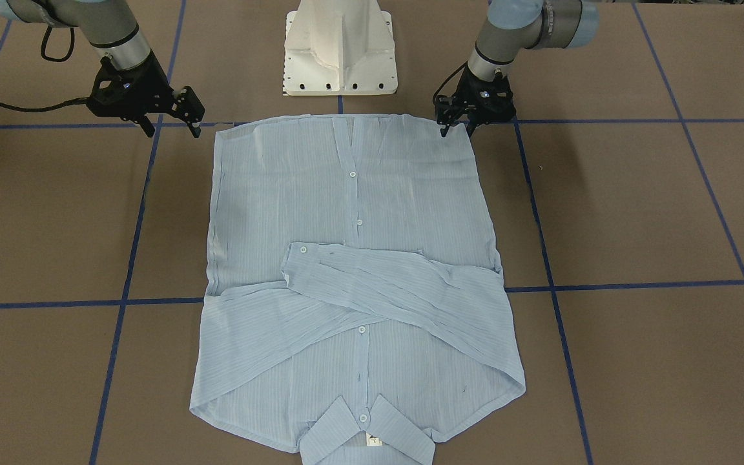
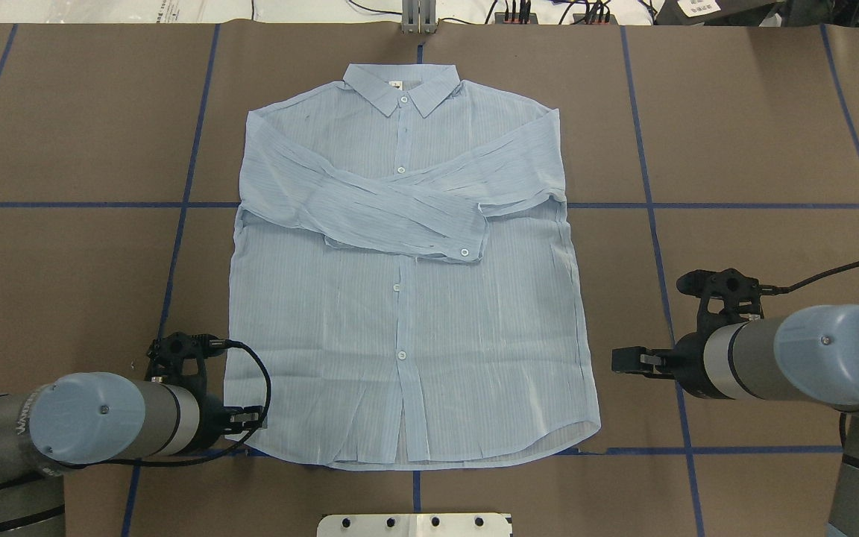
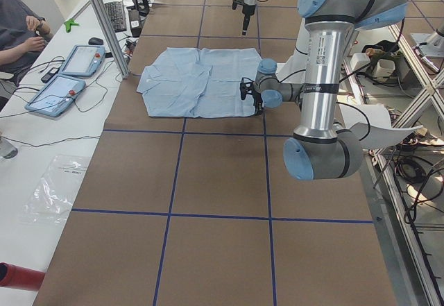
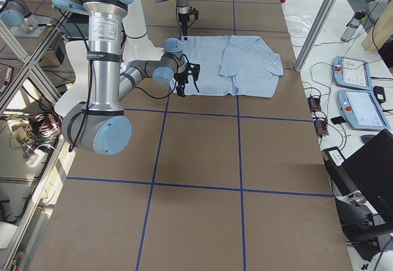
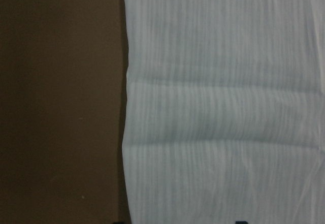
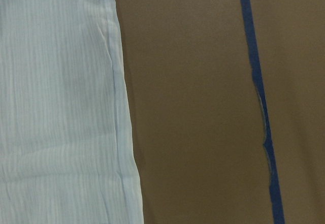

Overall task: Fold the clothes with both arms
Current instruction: 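Position both grippers at the hem corners nearest the robot and grasp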

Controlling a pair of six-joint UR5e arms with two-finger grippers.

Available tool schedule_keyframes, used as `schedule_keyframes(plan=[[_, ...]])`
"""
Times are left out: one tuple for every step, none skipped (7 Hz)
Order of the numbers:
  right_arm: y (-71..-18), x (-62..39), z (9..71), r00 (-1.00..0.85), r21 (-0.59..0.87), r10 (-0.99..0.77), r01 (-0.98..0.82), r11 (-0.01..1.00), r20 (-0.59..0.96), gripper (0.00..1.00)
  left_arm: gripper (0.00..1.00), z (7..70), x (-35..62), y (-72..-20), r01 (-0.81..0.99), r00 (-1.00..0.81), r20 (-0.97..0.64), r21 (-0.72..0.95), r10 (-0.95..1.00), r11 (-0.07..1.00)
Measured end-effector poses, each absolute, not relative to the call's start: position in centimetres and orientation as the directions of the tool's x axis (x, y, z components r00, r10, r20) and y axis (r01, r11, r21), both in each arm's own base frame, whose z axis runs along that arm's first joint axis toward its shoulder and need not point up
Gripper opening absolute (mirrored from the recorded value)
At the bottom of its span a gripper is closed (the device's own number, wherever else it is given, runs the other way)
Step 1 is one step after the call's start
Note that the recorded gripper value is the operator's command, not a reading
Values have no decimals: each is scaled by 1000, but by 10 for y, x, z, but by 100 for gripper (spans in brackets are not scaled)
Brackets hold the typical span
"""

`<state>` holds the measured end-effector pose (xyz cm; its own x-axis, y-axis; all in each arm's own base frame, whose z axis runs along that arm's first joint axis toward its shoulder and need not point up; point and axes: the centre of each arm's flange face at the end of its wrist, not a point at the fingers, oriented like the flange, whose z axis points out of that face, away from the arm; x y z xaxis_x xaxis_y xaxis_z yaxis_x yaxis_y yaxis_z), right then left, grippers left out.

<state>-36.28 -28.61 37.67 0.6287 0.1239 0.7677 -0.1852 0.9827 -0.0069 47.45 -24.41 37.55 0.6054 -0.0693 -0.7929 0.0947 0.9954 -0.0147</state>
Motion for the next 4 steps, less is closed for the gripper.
schedule_keyframes(plan=[[-286, -363, 377, 629, -7, 123, -184, 983, 768, 100, 0, 376, 475, -242, 92, 612, -788, -18, -71, 996], [-285, -363, 377, 629, -7, 123, -184, 983, 768, 100, 0, 375, 475, -241, 92, 613, -787, -19, -72, 996], [-285, -363, 377, 629, -7, 123, -183, 983, 768, 100, 0, 374, 473, -241, 93, 612, -787, -20, -73, 995], [-284, -363, 378, 630, -7, 122, -181, 983, 767, 100, 0, 374, 471, -242, 95, 612, -787, -20, -75, 995]])
